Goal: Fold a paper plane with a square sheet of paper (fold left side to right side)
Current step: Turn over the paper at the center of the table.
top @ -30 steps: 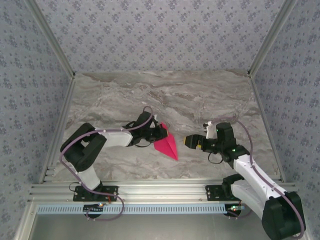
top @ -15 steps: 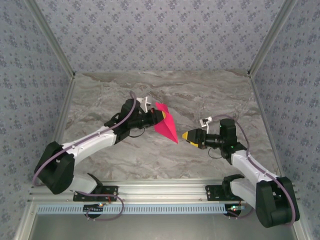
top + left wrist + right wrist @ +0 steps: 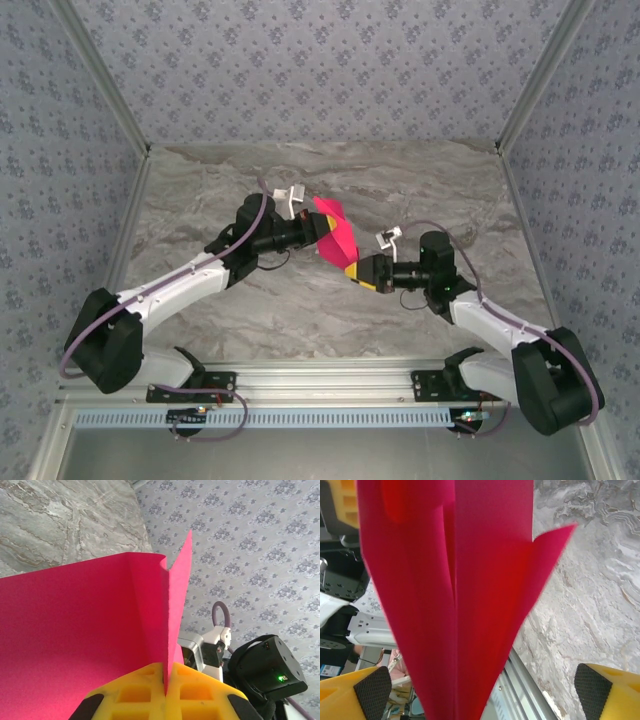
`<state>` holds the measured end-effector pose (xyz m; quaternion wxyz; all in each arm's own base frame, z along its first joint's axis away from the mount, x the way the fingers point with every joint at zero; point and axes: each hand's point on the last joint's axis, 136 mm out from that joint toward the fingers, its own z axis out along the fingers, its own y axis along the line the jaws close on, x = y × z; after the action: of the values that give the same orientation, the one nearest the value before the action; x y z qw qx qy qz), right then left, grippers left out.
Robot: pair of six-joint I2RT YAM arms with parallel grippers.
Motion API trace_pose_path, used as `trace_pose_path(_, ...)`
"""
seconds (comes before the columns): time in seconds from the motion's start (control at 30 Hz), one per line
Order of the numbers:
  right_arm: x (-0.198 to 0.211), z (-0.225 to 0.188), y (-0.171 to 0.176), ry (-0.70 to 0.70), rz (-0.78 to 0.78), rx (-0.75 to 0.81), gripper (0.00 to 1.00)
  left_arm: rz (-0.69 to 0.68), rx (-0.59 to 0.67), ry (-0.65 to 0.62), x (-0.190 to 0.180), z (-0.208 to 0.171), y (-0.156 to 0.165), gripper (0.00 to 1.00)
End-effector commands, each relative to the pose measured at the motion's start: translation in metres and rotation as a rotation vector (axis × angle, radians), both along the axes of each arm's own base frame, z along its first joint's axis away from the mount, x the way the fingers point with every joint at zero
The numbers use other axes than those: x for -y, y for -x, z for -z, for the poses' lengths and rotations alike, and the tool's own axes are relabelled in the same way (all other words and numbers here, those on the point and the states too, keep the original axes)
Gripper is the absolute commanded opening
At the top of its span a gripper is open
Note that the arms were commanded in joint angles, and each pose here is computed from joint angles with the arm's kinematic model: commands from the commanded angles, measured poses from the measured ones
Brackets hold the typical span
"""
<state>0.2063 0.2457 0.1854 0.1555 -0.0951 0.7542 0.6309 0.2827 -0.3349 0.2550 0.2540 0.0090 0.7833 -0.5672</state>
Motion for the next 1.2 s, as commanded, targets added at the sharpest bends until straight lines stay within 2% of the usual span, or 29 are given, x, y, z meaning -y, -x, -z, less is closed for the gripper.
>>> trace_pose_path(0.0, -0.007, -0.028, -0.012, -0.042, 0.011, 0.078, 0.95, 0.042, 0.035, 0.076, 0.006, -0.025, 0.009, 0.0)
trace_pose_path(0.43, -0.008, -0.037, -0.02, -0.029, 0.039, 0.123, 0.5, 0.068, -0.031, 0.076, 0.011, -0.002, 0.014, 0.0)
trace_pose_path(0.73, -0.002, -0.032, -0.015, 0.037, 0.056, 0.143, 0.24, 0.073, -0.046, 0.063, 0.012, 0.006, 0.015, 0.01)
trace_pose_path(0.83, 0.0, -0.029, -0.014, 0.062, 0.058, 0.144, 0.18, 0.072, -0.049, 0.053, 0.011, 0.009, 0.015, 0.06)
trace_pose_path(0.9, 0.001, -0.026, -0.013, 0.081, 0.06, 0.144, 0.15, 0.073, -0.051, 0.04, 0.01, 0.011, 0.015, 0.14)
trace_pose_path(1.0, 0.002, -0.021, -0.011, 0.113, 0.059, 0.144, 0.12, 0.061, -0.046, 0.005, 0.006, 0.015, 0.016, 0.21)
trace_pose_path(1.17, 0.006, -0.011, -0.009, 0.201, 0.064, 0.159, 0.09, 0.001, -0.033, -0.091, -0.014, 0.022, 0.015, 0.47)
